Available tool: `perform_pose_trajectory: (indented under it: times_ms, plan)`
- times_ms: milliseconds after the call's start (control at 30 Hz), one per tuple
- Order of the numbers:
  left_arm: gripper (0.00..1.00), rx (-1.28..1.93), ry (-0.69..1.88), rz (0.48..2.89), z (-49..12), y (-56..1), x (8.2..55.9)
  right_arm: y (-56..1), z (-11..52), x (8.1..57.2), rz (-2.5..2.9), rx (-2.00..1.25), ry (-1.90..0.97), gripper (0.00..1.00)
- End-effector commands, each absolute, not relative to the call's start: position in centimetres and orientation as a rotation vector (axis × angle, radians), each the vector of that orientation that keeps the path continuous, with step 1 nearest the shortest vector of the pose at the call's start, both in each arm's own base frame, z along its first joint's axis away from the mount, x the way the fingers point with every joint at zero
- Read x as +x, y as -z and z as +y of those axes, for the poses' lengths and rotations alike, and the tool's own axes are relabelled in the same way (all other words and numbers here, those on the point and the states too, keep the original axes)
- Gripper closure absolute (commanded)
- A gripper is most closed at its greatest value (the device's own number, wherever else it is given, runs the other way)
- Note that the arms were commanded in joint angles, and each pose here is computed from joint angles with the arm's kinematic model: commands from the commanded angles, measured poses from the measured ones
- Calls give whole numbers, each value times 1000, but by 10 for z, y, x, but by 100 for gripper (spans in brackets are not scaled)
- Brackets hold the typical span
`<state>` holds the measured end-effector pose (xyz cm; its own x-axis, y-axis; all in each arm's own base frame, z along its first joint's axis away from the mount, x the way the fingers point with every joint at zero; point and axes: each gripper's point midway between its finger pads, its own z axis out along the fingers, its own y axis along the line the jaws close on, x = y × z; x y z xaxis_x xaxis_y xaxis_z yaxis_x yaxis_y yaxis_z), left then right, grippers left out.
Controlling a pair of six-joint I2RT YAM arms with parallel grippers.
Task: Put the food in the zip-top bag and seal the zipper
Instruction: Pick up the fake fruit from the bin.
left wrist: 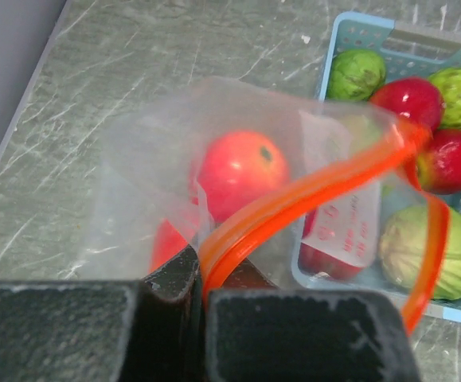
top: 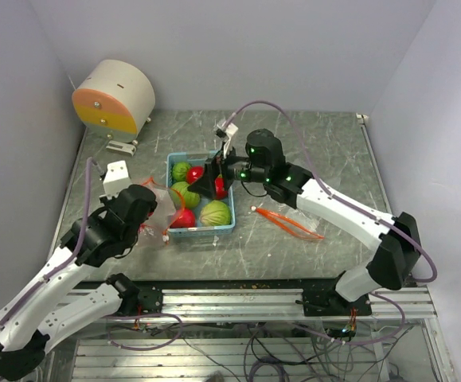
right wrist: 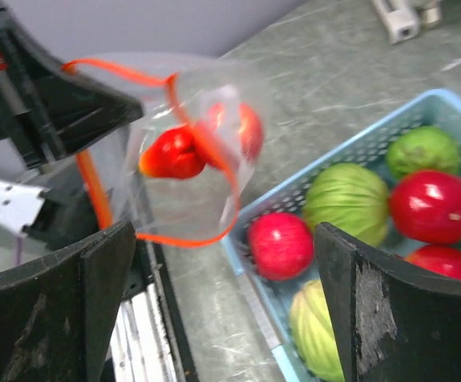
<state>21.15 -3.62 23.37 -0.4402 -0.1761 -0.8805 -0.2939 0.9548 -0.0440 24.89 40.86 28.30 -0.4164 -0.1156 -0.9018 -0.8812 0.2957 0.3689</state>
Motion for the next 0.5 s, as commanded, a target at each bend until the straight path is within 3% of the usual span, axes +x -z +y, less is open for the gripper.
perform_pose_trajectory:
  times_ms: [0,233,467]
  plan:
    - [93,-418,-52,1937,-32,-257,213,-269,383,289,1852,-758,-925,5]
    - [93,-482,-86,1874,-5,-275,196,-199,370,322,2056,-611,-700,2]
    - [93,-512,-54,1809,7,-291,187,-172,381,355,2096,-532,-598,0]
